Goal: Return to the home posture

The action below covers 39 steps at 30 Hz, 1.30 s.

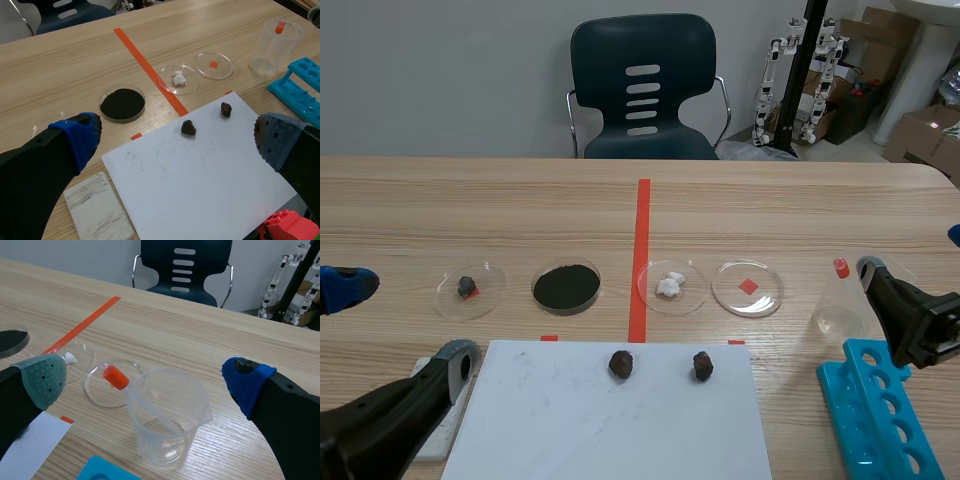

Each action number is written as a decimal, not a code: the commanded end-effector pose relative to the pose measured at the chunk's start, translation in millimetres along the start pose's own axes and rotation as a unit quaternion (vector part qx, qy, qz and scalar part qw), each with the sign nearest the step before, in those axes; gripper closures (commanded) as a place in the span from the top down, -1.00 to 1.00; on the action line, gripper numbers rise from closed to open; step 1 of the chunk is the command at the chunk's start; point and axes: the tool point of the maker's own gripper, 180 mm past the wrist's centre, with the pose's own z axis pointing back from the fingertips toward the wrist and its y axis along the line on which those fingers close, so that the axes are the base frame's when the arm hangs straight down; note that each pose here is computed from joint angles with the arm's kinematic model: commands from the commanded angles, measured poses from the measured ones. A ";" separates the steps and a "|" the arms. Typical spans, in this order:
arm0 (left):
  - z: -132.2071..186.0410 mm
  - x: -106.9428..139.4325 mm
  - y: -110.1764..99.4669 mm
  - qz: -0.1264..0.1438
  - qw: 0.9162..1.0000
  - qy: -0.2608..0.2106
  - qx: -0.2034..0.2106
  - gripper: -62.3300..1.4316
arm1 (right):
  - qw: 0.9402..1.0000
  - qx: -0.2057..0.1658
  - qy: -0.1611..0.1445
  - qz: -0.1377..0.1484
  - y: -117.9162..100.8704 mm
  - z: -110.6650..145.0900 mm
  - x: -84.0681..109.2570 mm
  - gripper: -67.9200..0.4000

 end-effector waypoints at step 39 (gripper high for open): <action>-0.2 4.6 -2.2 0.007 1.000 -0.011 -0.001 1.00 | 1.000 0.015 -0.021 0.002 8.8 1.2 17.5 1.00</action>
